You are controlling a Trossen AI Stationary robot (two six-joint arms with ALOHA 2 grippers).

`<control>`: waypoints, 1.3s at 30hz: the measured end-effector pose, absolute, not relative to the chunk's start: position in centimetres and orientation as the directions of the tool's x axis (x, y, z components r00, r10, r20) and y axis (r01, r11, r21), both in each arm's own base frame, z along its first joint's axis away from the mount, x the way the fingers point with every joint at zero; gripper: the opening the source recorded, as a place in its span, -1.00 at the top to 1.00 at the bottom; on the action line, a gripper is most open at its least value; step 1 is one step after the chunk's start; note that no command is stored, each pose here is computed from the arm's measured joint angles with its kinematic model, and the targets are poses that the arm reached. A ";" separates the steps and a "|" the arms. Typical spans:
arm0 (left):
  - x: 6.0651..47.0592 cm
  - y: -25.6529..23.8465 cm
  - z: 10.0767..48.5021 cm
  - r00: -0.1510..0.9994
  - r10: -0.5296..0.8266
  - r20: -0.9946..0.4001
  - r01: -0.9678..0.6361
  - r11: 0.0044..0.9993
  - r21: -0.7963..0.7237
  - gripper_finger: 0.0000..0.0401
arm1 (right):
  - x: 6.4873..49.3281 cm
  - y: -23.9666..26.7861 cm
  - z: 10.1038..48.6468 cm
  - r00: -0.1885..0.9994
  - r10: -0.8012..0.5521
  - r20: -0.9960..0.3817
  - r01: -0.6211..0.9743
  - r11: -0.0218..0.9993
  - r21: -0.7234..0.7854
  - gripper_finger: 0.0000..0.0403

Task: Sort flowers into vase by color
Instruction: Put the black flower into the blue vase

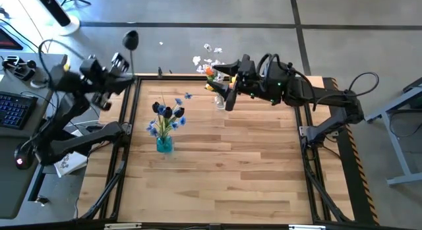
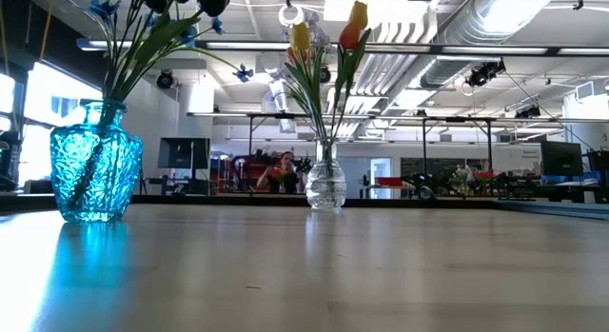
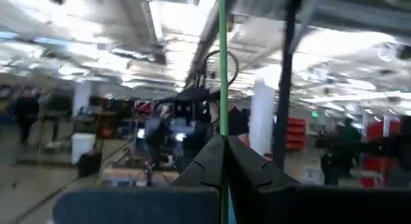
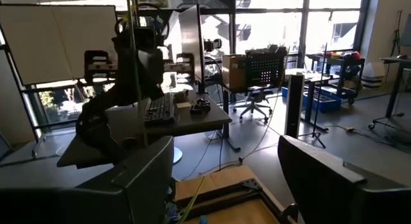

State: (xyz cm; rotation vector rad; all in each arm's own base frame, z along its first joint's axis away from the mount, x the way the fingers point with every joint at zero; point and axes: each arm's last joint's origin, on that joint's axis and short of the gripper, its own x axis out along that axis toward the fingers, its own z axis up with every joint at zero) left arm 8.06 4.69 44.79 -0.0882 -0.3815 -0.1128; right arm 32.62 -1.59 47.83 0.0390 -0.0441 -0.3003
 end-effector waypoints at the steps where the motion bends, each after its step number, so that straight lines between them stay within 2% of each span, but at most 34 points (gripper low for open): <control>1: 7.3 4.0 44.2 0.923 -0.063 0.379 0.106 0.990 -0.093 1.00 | 32.6 -1.6 47.8 0.954 -0.296 0.037 0.295 0.955 0.032 -0.35; 6: 2.3 0.1 41.7 0.892 0.142 0.429 -0.061 0.978 -0.198 1.00 | 32.3 -2.0 47.8 0.972 -0.235 0.015 0.235 0.972 -0.005 -0.23; 8: 0.8 -0.8 40.0 0.882 0.251 0.398 -0.149 0.951 -0.270 1.00 | 32.0 -2.4 47.8 0.980 -0.197 0.001 0.197 0.980 -0.008 -0.18; 11: -0.5 -1.4 37.4 0.841 0.414 0.348 -0.270 0.879 -0.394 1.00 | 31.5 -2.8 47.9 0.987 -0.159 -0.020 0.159 0.987 -0.003 -0.11; 14: -1.1 -1.8 35.7 0.788 0.486 0.377 -0.316 0.846 -0.431 1.00 | 30.6 -2.8 48.1 0.990 -0.137 -0.042 0.137 0.991 -0.003 -0.05; 18: 0.4 -0.7 34.5 0.789 0.488 0.373 -0.297 0.835 -0.464 1.00 | 29.5 -2.7 48.6 0.990 -0.132 -0.049 0.132 0.991 -0.003 0.02; 26: 1.7 0.9 33.3 0.712 0.454 0.536 -0.238 0.874 -0.424 1.00 | 28.4 -2.6 49.3 0.990 -0.137 -0.033 0.137 0.991 -0.003 0.07; 32: 2.5 2.0 32.0 0.685 0.453 0.571 -0.233 0.879 -0.416 1.00 | 28.3 -2.6 49.3 0.989 -0.146 -0.026 0.146 0.989 -0.001 0.07; 39: 3.9 4.0 30.2 0.701 0.525 0.483 -0.368 0.846 -0.385 1.00 | 28.3 -3.3 49.5 0.984 -0.177 -0.006 0.177 0.984 0.002 0.07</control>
